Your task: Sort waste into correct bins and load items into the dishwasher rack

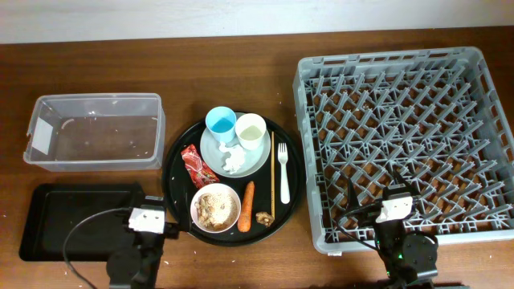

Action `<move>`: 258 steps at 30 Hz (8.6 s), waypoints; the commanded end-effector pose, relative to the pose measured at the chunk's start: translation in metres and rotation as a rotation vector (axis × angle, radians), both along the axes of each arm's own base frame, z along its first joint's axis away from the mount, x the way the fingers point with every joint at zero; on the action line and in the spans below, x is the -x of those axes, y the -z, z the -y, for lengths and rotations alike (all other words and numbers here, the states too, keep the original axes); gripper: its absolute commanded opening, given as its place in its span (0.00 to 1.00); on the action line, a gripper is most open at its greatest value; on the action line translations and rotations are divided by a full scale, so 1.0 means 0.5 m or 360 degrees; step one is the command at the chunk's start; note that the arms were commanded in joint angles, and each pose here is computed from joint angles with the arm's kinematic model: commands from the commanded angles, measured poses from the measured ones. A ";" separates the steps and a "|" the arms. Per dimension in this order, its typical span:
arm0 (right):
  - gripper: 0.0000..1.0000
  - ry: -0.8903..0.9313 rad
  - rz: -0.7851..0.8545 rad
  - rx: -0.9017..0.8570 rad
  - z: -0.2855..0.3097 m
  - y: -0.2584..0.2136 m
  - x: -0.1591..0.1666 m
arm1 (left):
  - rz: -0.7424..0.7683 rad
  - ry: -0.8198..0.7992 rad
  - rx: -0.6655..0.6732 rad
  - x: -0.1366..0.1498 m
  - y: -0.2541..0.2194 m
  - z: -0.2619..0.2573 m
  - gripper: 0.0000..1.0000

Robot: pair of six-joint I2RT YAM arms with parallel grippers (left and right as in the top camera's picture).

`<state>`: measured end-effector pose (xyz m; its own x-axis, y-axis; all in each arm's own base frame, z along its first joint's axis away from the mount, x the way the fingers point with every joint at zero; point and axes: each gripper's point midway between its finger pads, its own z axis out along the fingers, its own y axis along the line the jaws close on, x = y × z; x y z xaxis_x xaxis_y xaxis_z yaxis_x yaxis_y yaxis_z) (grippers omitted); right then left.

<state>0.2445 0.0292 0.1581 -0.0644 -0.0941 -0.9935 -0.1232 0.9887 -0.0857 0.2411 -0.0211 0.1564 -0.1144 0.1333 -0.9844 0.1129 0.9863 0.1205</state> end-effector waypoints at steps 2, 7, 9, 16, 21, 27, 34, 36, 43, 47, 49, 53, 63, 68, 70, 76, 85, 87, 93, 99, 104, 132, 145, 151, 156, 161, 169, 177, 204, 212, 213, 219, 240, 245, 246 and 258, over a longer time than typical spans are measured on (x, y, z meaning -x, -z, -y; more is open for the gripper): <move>0.99 -0.0013 -0.0008 0.0000 -0.004 0.006 0.001 | -0.0008 0.0160 0.0101 0.059 -0.133 0.034 0.99; 0.99 -0.0012 -0.0008 0.0000 -0.004 0.006 0.001 | -0.0340 0.0290 0.0125 0.068 -0.329 0.064 0.99; 0.99 -0.0013 -0.0008 0.0000 -0.004 0.006 0.001 | -0.0691 0.0372 0.0170 0.047 -0.350 0.087 0.99; 0.99 -0.0013 -0.0008 0.0000 -0.004 0.006 0.001 | -0.1534 0.0387 0.0386 -0.058 -0.228 0.124 0.89; 0.99 -0.0013 -0.0008 0.0000 -0.004 0.006 0.001 | -0.1739 -0.0316 0.0618 -0.069 -0.160 0.045 0.25; 0.99 -0.0013 -0.0008 0.0000 -0.004 0.006 0.001 | -0.1771 -0.0660 0.0733 -0.069 -0.080 0.044 0.35; 0.99 -0.0013 -0.0008 0.0000 -0.004 0.006 0.001 | -0.1856 -0.0528 0.0622 -0.107 0.080 0.116 0.61; 0.99 -0.0013 -0.0008 0.0000 -0.004 0.006 0.001 | -0.1940 -0.0604 0.0635 -0.127 0.136 0.122 0.65; 0.99 -0.0013 -0.0008 0.0000 -0.004 0.006 0.001 | -0.2033 -0.0747 0.0555 -0.156 0.244 0.111 0.64; 0.99 -0.0013 -0.0008 0.0000 -0.004 0.006 0.001 | -0.2019 -0.0839 0.0532 -0.167 0.276 0.099 0.64; 0.99 -0.0013 -0.0008 0.0000 -0.004 0.006 0.001 | -0.2015 -0.0832 0.0530 -0.171 0.280 0.102 0.63; 0.99 -0.0013 -0.0008 0.0000 -0.004 0.006 0.001 | -0.2064 -0.0854 0.0506 -0.165 0.315 0.100 0.59; 0.99 -0.0013 -0.0008 0.0000 -0.004 0.006 0.001 | -0.2074 -0.0857 0.0501 -0.165 0.315 0.100 0.08; 0.99 -0.0013 -0.0008 0.0000 -0.004 0.006 0.001 | -0.1887 -0.0720 0.0534 -0.183 0.213 0.104 0.00; 0.99 -0.0013 -0.0008 0.0000 -0.004 0.006 0.001 | -0.1787 -0.0681 0.0579 -0.185 0.161 0.104 0.01; 0.99 -0.0013 -0.0008 0.0000 -0.004 0.006 0.001 | -0.1273 -0.0734 0.0786 -0.192 -0.040 0.017 0.00; 0.99 -0.0013 -0.0008 0.0000 -0.004 0.006 0.001 | -0.1076 -0.1299 0.1109 -0.254 0.017 -0.256 0.01; 0.99 -0.0013 -0.0008 0.0000 -0.004 0.006 0.001 | -0.1190 -0.1392 0.1147 -0.258 0.085 -0.268 0.01; 0.99 -0.0012 -0.0008 0.0000 -0.004 0.006 0.001 | -0.1242 -0.1408 0.1149 -0.277 0.135 -0.276 0.24; 0.99 -0.0013 -0.0008 0.0000 -0.004 0.006 0.001 | -0.1130 -0.0733 0.1000 -0.299 -0.098 -0.175 0.39; 0.99 -0.0013 -0.0008 0.0000 -0.004 0.006 0.001 | -0.1364 -0.0199 0.0658 -0.192 -0.148 0.066 0.45; 0.99 -0.0013 -0.0008 0.0000 -0.004 0.006 0.001 | -0.1714 -0.0043 0.0126 -0.211 0.263 0.279 0.46; 0.99 -0.0013 -0.0008 0.0000 -0.004 0.006 0.001 | -0.1724 -0.0037 0.0130 -0.199 0.283 0.276 0.40; 0.99 -0.0013 -0.0008 0.0000 -0.004 0.006 0.001 | -0.1722 -0.0038 0.0131 -0.199 0.283 0.275 0.00; 0.99 -0.0013 -0.0008 0.0000 -0.004 0.006 0.001 | -0.1560 0.0005 0.0198 -0.222 0.187 0.285 0.00; 0.99 -0.0013 -0.0008 0.0000 -0.004 0.006 0.001 | -0.1200 -0.0020 0.0298 -0.189 -0.025 0.236 0.00; 0.99 -0.0013 -0.0008 0.0000 -0.004 0.006 0.001 | -0.0789 -0.0896 0.0514 -0.202 -0.137 -0.094 0.00; 0.99 -0.0013 -0.0008 0.0000 -0.004 0.006 0.001 | -0.1117 -0.0935 0.0660 -0.307 0.063 -0.149 0.06; 0.99 -0.0013 -0.0008 0.0000 -0.004 0.006 0.001 | -0.1486 -0.0040 0.0524 -0.088 -0.060 0.195 0.79; 0.99 -0.0013 -0.0008 0.0000 -0.004 0.006 0.001 | -0.1441 -0.0133 0.0553 -0.233 0.014 0.232 0.77; 0.99 -0.0013 -0.0008 0.0000 -0.004 0.006 0.001 | -0.1424 -0.0148 0.0550 -0.244 0.010 0.230 0.77; 0.99 -0.0012 -0.0008 0.0000 -0.004 0.006 0.001 | -0.1305 -0.0230 0.0622 -0.319 0.020 0.197 0.72; 0.99 -0.0013 -0.0008 0.0000 -0.004 0.006 0.001 | -0.1353 -0.0487 0.0736 -0.363 0.123 0.185 0.42; 0.99 -0.0013 -0.0008 0.0000 -0.004 0.006 0.001 | -0.1241 -0.0450 0.0721 -0.335 0.022 0.159 0.42; 0.99 -0.0013 -0.0008 0.0000 -0.004 0.006 0.001 | -0.1249 -0.0437 0.0716 -0.301 -0.011 0.155 0.42; 0.99 -0.0013 -0.0008 0.0000 -0.004 0.006 0.001 | -0.1814 -0.0201 0.0083 0.057 0.139 0.305 0.40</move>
